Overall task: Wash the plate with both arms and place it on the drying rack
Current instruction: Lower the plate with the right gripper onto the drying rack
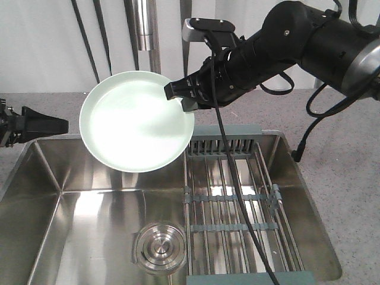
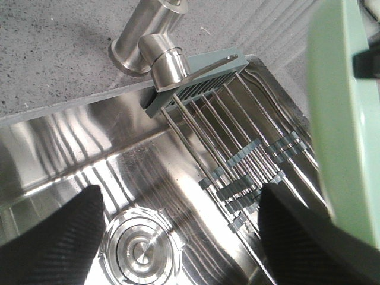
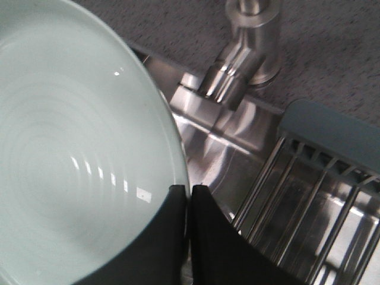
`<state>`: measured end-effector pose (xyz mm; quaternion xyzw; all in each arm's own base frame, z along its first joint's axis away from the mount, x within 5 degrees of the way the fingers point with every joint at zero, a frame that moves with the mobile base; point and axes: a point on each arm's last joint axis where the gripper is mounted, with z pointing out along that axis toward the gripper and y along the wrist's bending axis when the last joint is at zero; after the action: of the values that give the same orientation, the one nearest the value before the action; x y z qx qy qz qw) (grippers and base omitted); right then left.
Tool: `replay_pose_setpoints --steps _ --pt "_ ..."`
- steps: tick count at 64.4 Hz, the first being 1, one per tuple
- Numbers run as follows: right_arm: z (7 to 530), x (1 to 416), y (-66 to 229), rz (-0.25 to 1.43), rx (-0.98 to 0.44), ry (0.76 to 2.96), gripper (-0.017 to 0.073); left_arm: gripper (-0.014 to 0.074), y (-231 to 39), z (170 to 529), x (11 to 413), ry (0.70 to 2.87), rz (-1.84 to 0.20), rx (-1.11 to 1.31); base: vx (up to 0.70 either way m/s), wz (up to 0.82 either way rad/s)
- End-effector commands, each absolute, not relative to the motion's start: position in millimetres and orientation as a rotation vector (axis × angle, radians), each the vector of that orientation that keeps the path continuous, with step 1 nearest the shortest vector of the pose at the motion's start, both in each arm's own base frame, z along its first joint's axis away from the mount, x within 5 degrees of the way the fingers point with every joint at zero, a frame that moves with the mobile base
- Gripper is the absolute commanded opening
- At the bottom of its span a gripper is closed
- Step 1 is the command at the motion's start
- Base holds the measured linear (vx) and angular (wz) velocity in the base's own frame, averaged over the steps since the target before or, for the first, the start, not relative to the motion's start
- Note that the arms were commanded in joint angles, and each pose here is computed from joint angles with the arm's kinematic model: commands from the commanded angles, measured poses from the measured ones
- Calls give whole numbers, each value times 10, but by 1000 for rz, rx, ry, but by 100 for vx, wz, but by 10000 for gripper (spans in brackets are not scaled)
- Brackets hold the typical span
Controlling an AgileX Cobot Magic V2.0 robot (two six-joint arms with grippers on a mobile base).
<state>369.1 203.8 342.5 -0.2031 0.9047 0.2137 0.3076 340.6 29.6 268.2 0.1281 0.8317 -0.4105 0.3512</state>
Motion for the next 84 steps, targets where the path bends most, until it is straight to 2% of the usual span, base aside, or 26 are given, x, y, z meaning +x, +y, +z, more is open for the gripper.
replay_pose_setpoints --steps 1,24,48,55,73,84 --pt "3823 3681 1928 529 -438 2215 -8 524 230 2971 3347 2043 -1108 369 0 0" --pt "4014 3577 1630 234 -334 2233 -8 524 230 2971 3347 2043 -1108 369 0 0" --pt "4116 3233 1452 161 -348 2429 -8 524 230 2971 3347 2043 -1108 369 0 0" --pt "4090 3241 1417 101 -356 2440 -8 524 230 2971 3347 2043 -1108 369 0 0" --pt "3924 3353 1240 -253 -336 2514 -8 524 230 2971 3347 2043 -1108 369 0 0" --pt "3852 3410 1251 -284 -346 2521 -6 524 230 2971 3347 2043 -1108 369 0 0"
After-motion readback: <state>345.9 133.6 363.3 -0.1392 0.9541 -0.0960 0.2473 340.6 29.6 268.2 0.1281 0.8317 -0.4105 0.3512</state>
